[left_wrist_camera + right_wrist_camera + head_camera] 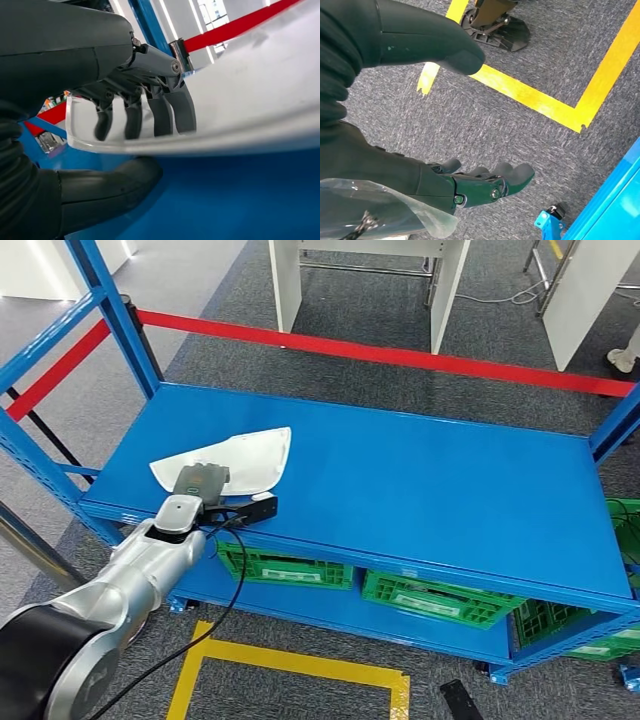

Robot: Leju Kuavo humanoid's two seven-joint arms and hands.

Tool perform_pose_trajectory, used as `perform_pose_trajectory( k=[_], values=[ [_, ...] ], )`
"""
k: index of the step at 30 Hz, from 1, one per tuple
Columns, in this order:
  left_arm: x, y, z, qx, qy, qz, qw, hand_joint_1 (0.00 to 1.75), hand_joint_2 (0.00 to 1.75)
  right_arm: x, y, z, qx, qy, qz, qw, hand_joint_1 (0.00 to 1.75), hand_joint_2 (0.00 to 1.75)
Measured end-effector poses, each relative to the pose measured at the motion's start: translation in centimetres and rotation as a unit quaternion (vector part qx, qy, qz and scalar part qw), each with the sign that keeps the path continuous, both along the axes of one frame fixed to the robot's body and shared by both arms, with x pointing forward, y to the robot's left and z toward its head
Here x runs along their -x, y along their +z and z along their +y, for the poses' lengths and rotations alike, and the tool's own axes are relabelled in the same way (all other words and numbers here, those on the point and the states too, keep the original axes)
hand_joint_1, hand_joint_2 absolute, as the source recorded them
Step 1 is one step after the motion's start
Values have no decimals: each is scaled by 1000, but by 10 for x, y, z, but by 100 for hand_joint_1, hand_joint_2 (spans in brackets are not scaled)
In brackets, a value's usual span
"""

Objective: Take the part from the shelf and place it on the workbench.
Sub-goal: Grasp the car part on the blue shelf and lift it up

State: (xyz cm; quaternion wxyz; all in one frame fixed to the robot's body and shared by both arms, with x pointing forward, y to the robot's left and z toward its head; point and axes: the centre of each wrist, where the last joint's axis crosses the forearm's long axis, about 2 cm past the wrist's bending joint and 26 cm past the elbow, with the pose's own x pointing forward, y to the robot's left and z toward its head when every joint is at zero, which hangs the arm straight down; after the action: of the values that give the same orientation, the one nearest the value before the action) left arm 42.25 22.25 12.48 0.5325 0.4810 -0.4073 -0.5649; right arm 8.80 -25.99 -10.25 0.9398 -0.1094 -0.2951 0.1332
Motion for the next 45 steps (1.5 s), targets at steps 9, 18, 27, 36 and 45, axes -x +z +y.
perform_pose_trajectory(
  k=[9, 18, 27, 36, 45],
  values=[
    [1, -1, -4, 26, -16, -6, 1000, 175, 175, -1, 0, 0, 0, 1, -1, 1000, 0, 175],
    [1, -1, -1, 122, -75, 1, 990, 175, 175, 0, 0, 0, 0, 2, -4, 1000, 0, 175],
    [10, -9, -11, 329, -93, -43, 939, 175, 175, 4, -1, -1, 2, -6, -7, 1000, 0, 175],
    [1, 20, -32, 564, -104, -216, 790, 175, 175, 17, -3, -3, 17, -27, -22, 999, 0, 175],
    [9, 47, -22, 611, -99, -336, 709, 175, 175, 9, 0, -4, 63, -28, -111, 991, 0, 175]
  ],
)
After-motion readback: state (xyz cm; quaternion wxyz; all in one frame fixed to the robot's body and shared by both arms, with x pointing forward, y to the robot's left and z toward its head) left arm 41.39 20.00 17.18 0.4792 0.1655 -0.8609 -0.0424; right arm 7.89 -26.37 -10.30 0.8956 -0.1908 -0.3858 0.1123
